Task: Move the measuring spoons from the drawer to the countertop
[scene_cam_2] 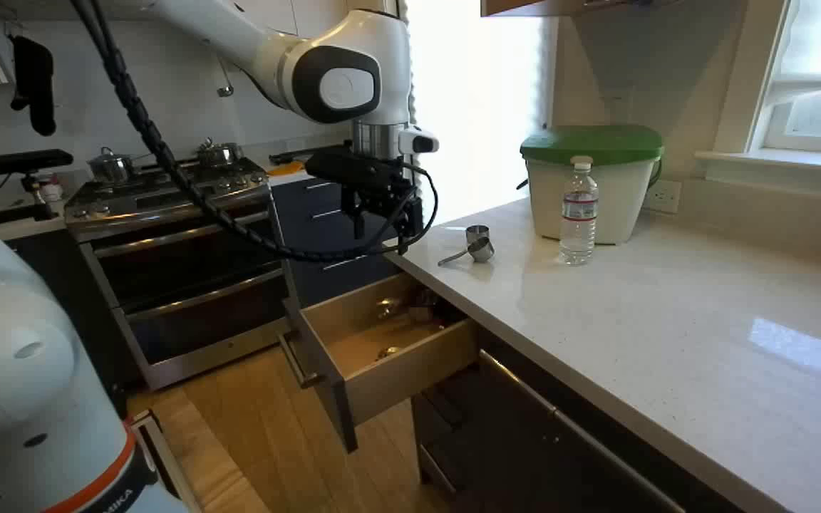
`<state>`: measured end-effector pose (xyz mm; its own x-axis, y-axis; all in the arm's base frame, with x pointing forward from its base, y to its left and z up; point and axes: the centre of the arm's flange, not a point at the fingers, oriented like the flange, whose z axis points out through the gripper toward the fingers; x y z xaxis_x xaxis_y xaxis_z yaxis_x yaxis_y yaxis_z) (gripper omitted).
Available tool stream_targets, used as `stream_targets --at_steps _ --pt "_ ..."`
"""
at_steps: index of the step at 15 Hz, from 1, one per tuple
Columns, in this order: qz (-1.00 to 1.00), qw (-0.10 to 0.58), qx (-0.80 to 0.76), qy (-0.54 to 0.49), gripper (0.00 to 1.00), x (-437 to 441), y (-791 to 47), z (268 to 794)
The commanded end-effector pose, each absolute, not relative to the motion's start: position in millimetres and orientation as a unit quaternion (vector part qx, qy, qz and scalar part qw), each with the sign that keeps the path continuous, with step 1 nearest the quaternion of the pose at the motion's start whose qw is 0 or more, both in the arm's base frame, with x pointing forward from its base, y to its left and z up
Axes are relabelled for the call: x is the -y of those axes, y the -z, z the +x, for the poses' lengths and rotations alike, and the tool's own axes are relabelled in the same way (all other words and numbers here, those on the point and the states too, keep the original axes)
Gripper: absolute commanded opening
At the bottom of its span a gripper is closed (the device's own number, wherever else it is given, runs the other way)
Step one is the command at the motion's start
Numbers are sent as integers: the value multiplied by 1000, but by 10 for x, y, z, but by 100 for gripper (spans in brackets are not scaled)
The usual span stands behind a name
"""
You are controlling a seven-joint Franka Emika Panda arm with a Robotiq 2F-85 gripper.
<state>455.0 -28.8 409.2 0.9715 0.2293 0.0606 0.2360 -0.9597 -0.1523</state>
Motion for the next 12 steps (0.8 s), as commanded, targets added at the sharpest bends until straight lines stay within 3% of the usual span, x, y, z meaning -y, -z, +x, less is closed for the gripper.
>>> stream_targets --at_steps 1,12 --pt "-990 79 118 21 100 288 -4092 4550" --pt "-986 69 151 23 100 227 -3972 4544"
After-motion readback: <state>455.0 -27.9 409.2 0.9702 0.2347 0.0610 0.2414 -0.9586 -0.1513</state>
